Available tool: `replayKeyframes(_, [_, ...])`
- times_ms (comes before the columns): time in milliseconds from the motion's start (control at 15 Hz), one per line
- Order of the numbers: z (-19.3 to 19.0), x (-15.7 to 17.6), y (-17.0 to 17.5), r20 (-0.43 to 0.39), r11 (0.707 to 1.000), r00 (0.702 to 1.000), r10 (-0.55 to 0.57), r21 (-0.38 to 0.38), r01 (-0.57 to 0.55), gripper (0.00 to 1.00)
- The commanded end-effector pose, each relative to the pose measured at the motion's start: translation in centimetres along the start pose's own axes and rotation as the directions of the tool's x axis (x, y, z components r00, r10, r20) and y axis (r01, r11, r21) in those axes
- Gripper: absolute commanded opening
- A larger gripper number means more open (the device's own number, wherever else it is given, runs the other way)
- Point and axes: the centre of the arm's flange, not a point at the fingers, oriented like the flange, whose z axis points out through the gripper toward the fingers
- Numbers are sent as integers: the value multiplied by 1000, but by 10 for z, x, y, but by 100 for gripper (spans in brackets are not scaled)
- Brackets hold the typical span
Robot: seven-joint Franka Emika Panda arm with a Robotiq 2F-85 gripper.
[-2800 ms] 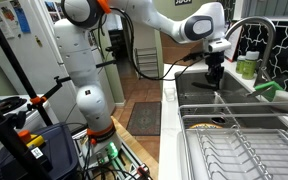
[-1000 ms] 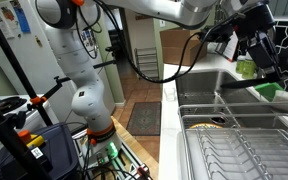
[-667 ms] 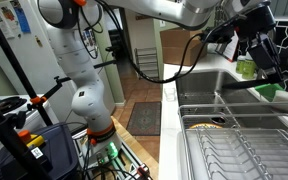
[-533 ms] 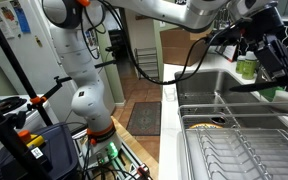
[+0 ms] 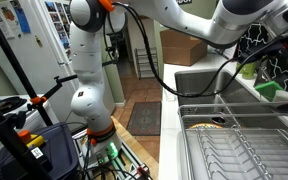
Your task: Put the fork in the utensil holder on the plate rack
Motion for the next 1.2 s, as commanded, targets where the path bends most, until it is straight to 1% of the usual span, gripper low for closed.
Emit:
replayKeyframes(0, [14,21,-13,-62,999,997,54,-6,-54,5])
replayKeyframes(200, [19,30,-14,-126,997,990,70,-15,-73,5])
replayKeyframes(333, [25,31,-16,-167,996,982,88,-1,-90,5])
replayKeyframes(467, [32,29,-18,-213,996,973,87,16,-86,5])
replayKeyframes(733, [45,25,-22,-273,997,959,76,40,-68,5])
replayKeyframes(867, [50,22,-22,-315,998,947,67,40,-57,5])
replayKeyframes(1133, [51,8,-21,-369,999,929,43,17,-39,5])
